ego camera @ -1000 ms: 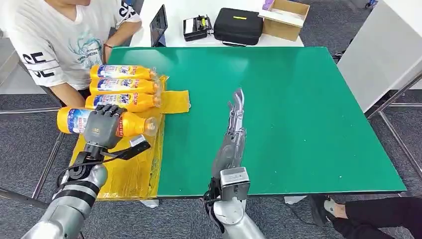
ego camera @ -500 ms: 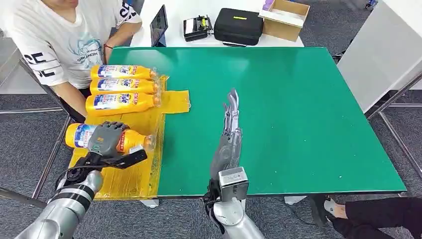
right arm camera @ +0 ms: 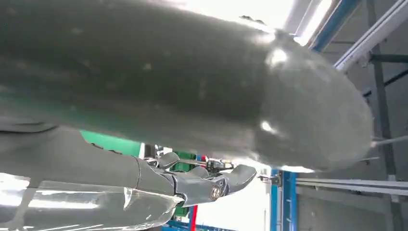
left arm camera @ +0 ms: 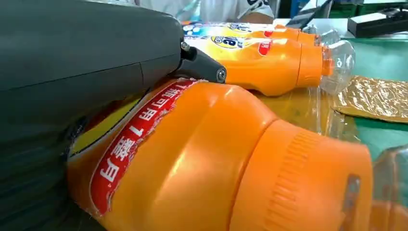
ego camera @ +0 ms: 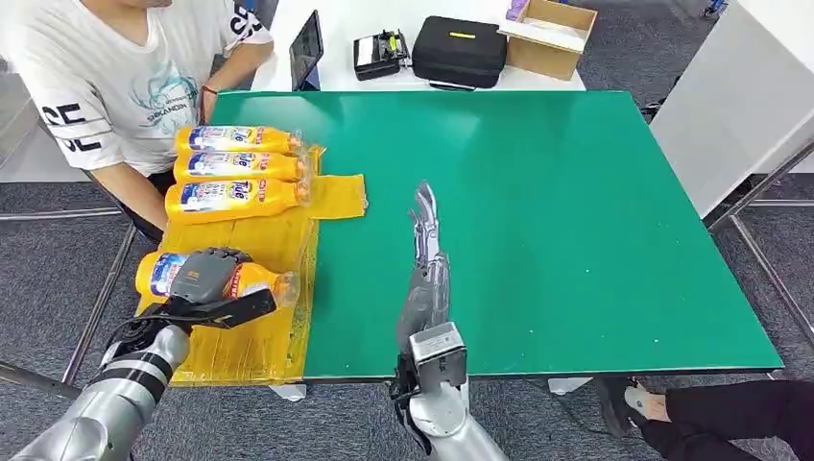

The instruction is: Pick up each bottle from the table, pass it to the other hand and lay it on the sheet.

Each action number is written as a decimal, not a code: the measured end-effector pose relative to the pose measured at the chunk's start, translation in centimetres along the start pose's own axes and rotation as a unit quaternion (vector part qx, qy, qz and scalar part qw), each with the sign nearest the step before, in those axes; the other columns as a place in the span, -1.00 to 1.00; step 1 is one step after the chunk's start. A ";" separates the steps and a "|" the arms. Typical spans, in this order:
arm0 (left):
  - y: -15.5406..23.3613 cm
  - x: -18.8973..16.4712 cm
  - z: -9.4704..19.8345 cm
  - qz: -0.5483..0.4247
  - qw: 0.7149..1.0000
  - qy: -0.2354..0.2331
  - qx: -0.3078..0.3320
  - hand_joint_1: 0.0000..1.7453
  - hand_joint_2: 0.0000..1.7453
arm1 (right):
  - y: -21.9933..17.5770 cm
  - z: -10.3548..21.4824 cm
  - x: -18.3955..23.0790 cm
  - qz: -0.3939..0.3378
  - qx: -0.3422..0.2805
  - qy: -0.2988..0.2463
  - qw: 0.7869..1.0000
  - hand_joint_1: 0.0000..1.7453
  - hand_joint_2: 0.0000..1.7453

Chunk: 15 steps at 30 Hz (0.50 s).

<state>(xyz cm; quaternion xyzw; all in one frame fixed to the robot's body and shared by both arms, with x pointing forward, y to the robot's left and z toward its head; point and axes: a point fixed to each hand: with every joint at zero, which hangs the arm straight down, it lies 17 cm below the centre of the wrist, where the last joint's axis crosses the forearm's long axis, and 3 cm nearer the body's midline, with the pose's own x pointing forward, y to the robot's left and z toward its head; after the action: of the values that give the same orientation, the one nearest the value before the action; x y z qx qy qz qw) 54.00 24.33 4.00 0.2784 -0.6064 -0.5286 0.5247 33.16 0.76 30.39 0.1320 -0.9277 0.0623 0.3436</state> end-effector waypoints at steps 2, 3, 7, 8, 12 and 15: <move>-0.4 0.1 0.2 0.021 1.000 -0.005 -0.010 -1.00 -1.00 | 0.3 0.2 -0.3 -0.003 0.006 0.004 1.000 -1.00 -1.00; -0.6 0.2 0.2 0.033 0.999 -0.007 -0.015 -1.00 -1.00 | 0.4 0.3 -0.4 -0.004 0.009 0.006 1.000 -1.00 -1.00; -1.8 0.7 0.8 0.081 0.996 -0.017 -0.041 -1.00 -1.00 | 0.9 0.9 -1.1 -0.009 0.020 0.017 1.000 -1.00 -1.00; -2.0 0.9 0.9 0.091 0.995 -0.022 -0.046 -1.00 -1.00 | 1.0 1.0 -1.3 -0.009 0.021 0.019 1.000 -1.00 -1.00; -2.5 1.3 1.4 0.131 0.989 -0.039 -0.063 -1.00 -1.00 | 1.2 1.3 -1.8 -0.010 0.026 0.026 0.999 -1.00 -1.00; -2.5 1.1 1.7 0.139 0.987 -0.042 -0.067 -1.00 -1.00 | 1.5 1.5 -2.1 -0.012 0.030 0.030 0.999 -1.00 -1.00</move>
<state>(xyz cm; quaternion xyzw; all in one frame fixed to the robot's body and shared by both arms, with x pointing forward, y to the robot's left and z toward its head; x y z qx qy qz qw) 51.57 23.18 2.21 0.1327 -0.6238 -0.5012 0.5849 33.36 2.29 27.89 0.1518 -0.9128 0.0899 0.3683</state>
